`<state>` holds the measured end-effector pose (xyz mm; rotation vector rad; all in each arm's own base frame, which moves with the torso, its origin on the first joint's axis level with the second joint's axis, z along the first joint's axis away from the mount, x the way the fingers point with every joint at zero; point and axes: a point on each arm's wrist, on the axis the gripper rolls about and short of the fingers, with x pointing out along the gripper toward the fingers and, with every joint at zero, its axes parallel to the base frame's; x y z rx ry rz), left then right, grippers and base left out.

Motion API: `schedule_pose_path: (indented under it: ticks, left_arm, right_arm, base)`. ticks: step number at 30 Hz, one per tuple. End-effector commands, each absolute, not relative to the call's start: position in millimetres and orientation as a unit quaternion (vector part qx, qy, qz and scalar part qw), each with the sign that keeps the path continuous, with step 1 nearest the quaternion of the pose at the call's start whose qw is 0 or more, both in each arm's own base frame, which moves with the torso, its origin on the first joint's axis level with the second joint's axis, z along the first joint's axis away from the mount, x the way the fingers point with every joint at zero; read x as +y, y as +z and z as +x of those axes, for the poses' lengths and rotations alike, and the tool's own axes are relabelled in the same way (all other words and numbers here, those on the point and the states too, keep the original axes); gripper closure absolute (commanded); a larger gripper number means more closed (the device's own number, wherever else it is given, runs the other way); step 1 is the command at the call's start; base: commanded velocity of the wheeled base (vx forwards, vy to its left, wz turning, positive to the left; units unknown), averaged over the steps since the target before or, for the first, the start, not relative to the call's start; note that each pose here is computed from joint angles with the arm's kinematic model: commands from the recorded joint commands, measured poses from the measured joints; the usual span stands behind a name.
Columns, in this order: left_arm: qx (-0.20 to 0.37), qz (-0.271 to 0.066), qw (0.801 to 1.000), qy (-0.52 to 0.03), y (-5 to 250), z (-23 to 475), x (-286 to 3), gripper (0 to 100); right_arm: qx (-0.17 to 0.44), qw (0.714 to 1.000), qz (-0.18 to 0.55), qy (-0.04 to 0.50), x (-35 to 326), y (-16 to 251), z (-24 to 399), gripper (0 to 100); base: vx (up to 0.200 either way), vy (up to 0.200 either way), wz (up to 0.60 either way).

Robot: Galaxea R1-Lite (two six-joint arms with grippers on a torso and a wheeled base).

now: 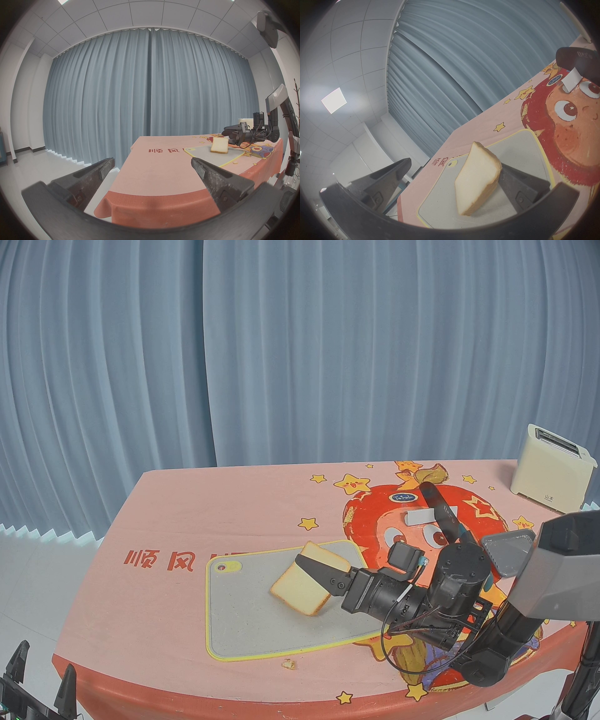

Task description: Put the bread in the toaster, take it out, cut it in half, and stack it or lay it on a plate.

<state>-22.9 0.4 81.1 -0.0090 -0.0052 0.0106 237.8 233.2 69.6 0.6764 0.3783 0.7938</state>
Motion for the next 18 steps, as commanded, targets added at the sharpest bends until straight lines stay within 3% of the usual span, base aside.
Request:
schedule_pose_path:
  ticks: [1, 18]
  left_arm:
    - [0.006, -0.005, 1.0, 0.005, 76.3, -21.5, 0.4, 0]
    - [0.006, -0.005, 1.0, 0.005, 76.3, -21.5, 0.4, 0]
  right_arm:
    - [0.18, 0.85, 0.321, 0.378, 233.4, 69.5, 237.0, 0]
    - [0.179, 0.86, 0.291, 0.379, 235.6, 64.8, 230.5, 0]
  base:
    - [0.0, 0.0, 0.0]
    - [0.0, 0.0, 0.0]
